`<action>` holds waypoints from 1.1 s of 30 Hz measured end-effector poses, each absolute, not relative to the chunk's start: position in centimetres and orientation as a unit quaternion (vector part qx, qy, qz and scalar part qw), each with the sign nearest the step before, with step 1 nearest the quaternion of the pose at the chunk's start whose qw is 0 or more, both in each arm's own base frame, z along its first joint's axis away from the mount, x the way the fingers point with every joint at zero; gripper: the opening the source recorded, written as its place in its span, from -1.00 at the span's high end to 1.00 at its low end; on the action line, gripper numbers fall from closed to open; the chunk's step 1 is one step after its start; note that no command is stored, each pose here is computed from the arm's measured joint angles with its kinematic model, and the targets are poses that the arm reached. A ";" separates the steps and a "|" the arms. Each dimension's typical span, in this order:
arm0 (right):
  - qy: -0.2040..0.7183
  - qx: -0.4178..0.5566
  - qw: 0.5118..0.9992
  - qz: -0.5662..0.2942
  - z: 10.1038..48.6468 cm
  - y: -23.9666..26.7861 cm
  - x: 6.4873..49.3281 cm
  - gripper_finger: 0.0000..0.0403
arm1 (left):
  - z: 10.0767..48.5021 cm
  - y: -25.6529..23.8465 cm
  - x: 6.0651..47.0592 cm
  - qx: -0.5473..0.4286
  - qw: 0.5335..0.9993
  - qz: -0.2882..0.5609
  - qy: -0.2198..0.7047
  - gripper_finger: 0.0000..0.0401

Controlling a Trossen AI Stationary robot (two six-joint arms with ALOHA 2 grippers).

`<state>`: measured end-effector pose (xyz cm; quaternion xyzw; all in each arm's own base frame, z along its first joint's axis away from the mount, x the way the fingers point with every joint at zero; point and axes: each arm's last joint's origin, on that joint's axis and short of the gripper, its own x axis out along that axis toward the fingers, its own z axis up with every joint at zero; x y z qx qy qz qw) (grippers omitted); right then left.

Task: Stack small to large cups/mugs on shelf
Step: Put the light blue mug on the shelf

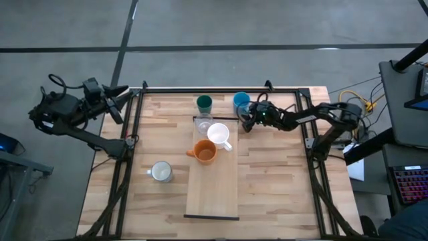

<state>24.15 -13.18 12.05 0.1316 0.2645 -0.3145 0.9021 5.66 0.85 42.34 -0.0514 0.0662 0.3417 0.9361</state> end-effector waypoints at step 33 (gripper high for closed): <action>0.239 0.097 0.877 -0.406 16.9 -13.0 22.3 0.80 | 42.2 0.7 5.9 -0.050 0.941 0.326 0.077 0.35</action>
